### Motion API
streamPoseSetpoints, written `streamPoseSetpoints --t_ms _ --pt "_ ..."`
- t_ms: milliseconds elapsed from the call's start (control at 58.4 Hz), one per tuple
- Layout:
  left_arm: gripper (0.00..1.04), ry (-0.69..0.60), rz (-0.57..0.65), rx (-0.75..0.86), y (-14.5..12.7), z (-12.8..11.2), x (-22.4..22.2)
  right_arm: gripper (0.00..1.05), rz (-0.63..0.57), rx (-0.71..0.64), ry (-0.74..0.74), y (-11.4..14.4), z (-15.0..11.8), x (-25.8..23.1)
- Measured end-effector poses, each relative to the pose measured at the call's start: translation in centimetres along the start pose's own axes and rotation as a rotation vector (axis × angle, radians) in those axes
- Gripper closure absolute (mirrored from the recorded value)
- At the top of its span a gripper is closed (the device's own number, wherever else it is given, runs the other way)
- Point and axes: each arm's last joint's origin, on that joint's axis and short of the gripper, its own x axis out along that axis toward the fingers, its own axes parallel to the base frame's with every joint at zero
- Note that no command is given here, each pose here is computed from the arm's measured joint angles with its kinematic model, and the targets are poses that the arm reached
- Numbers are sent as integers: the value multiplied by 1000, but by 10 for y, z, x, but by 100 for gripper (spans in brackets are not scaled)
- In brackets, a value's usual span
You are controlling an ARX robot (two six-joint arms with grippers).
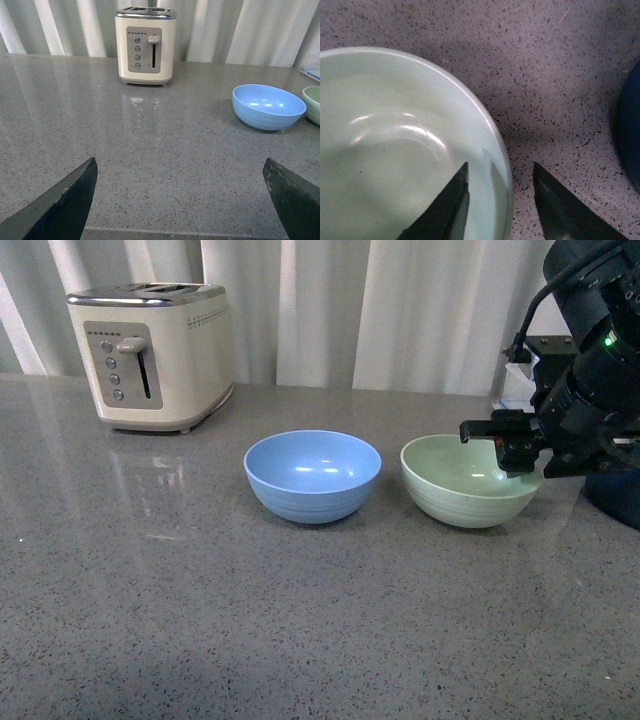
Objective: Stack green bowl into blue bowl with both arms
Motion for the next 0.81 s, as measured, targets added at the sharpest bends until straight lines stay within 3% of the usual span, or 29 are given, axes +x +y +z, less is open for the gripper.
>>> streamPoseSetpoints --t_ms 240,617,805 --pt "7 0 0 0 0 0 0 103 12 25 -6 -6 2 1" --pt "7 0 0 0 0 0 0 103 141 14 -153 -2 31 -66" --pt "7 0 0 0 0 0 0 103 282 -39 -276 41 52 -110"
